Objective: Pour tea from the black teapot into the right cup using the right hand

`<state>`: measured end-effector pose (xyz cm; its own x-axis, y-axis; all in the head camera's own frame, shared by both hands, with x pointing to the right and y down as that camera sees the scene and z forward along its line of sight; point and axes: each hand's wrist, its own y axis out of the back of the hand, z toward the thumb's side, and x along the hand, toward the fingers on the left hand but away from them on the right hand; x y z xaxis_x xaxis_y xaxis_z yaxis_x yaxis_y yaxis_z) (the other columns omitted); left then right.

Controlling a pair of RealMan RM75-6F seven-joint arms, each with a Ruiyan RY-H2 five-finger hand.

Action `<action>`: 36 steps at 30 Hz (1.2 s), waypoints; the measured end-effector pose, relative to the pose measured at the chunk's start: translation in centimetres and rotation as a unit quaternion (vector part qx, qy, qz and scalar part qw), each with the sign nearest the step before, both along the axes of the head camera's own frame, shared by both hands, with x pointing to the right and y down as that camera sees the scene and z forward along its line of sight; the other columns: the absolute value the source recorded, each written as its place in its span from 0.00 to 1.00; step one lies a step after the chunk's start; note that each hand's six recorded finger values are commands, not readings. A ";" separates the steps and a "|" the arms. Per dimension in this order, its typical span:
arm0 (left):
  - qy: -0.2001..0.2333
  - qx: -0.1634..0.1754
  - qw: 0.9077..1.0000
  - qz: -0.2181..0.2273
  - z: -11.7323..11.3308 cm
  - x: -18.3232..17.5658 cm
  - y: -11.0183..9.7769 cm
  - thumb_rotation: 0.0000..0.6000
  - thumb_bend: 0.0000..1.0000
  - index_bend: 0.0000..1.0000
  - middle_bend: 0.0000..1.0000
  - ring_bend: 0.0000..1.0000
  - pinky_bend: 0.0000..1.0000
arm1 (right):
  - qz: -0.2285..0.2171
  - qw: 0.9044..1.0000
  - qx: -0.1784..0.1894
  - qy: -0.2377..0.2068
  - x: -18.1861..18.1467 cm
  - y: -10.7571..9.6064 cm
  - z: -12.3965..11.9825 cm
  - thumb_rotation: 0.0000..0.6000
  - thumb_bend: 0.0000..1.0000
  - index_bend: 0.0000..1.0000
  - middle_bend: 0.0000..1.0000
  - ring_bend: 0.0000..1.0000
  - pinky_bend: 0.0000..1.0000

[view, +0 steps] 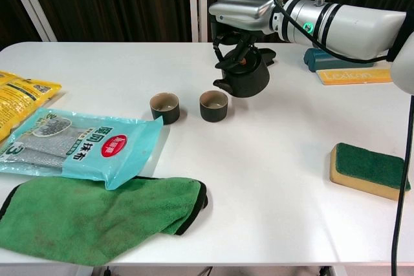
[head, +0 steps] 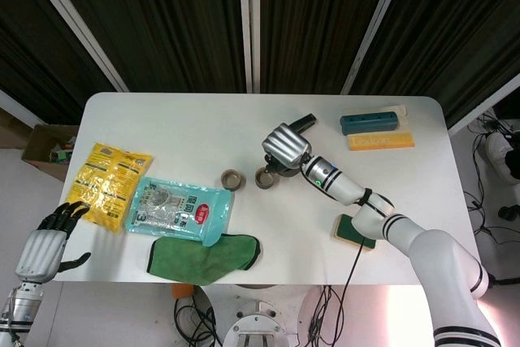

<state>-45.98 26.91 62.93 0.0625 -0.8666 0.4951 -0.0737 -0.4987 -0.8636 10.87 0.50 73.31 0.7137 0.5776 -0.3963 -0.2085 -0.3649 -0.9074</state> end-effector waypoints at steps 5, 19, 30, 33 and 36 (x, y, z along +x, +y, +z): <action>0.002 0.001 1.000 -0.002 0.0 -0.2 0.1 1.00 0.13 0.17 0.09 0.07 0.23 | -0.008 1.000 0.005 0.006 -0.4 0.1 -0.1 0.78 0.22 1.00 1.00 1.00 0.92; 0.005 0.001 1.000 -0.004 0.1 -0.4 0.2 1.00 0.13 0.17 0.09 0.07 0.23 | -0.030 0.999 0.019 0.030 -1.1 0.4 -0.2 0.79 0.22 1.00 1.00 1.00 0.92; 0.006 0.001 1.000 -0.005 0.1 -0.5 0.2 1.00 0.13 0.17 0.09 0.07 0.23 | -0.038 0.998 0.021 0.039 -1.5 0.6 -0.3 0.79 0.22 1.00 1.00 1.00 0.92; 0.007 0.000 1.000 -0.005 0.2 -0.5 0.3 1.00 0.13 0.17 0.09 0.07 0.23 | -0.038 0.998 0.023 0.040 -1.5 0.6 -0.4 0.79 0.22 1.00 1.00 1.00 0.92; 0.007 0.000 1.000 -0.004 0.2 -0.4 0.2 1.00 0.13 0.17 0.09 0.07 0.23 | -0.038 0.998 0.023 0.042 -1.4 0.5 -0.4 0.80 0.22 1.00 1.00 1.00 0.92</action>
